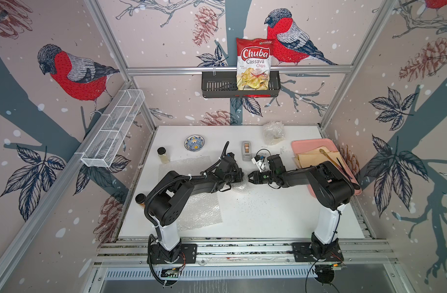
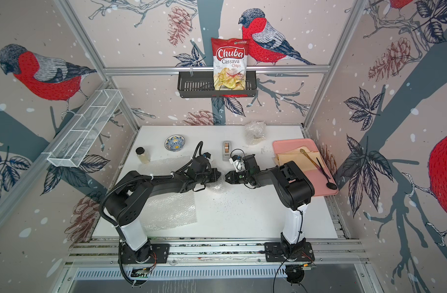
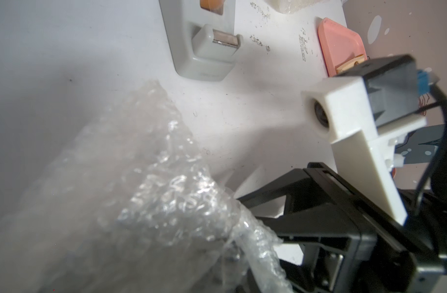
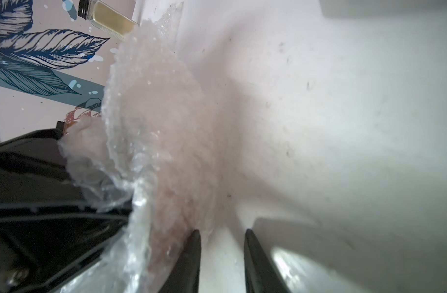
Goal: Wrap bowls in bubble wrap
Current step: Stick the tape on the bubble wrap.
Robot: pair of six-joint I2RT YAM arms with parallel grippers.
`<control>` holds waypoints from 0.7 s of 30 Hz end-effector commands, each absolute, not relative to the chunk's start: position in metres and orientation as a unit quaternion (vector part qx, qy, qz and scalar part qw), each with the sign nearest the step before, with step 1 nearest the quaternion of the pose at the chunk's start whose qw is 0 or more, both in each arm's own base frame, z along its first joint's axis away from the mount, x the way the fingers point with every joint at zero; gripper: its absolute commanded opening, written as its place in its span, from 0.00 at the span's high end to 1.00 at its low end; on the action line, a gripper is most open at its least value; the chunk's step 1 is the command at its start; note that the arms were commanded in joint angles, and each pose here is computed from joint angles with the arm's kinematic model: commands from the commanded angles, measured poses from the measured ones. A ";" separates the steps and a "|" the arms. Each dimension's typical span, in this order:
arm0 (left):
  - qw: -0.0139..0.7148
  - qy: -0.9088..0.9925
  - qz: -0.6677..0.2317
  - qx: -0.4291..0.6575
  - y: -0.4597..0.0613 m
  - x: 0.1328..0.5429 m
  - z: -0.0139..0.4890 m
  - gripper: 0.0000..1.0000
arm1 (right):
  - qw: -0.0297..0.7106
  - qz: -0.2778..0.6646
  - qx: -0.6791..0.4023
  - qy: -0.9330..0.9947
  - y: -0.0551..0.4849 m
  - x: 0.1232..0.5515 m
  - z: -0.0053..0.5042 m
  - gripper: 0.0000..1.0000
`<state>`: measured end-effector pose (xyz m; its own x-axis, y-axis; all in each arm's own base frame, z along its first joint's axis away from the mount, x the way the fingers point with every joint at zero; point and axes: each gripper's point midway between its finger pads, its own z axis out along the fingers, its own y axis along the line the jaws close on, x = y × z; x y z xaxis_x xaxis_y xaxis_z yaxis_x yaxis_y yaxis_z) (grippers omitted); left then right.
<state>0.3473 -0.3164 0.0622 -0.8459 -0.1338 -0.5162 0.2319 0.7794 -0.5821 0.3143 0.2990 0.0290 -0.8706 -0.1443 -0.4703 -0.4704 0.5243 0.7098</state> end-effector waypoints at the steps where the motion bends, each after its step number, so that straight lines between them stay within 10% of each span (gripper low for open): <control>1: 0.287 0.904 -0.318 0.019 -0.311 0.352 0.060 0.89 | 0.113 0.520 -0.206 0.821 0.305 0.274 0.046 0.67; 15: 0.299 0.895 -0.330 0.024 -0.314 0.352 0.075 0.89 | 0.183 0.467 -0.132 0.855 0.254 0.294 0.065 0.52; 21: 0.329 0.883 -0.334 0.030 -0.313 0.356 0.116 0.73 | 0.209 0.450 -0.130 0.858 0.250 0.297 0.082 0.48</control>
<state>0.3517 -0.3144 0.0985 -0.8103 -0.1648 -0.5624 0.2511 0.7695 -0.5873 0.2962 0.2526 0.0798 -0.8787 -0.0434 -0.4754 -0.4225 0.5342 0.7322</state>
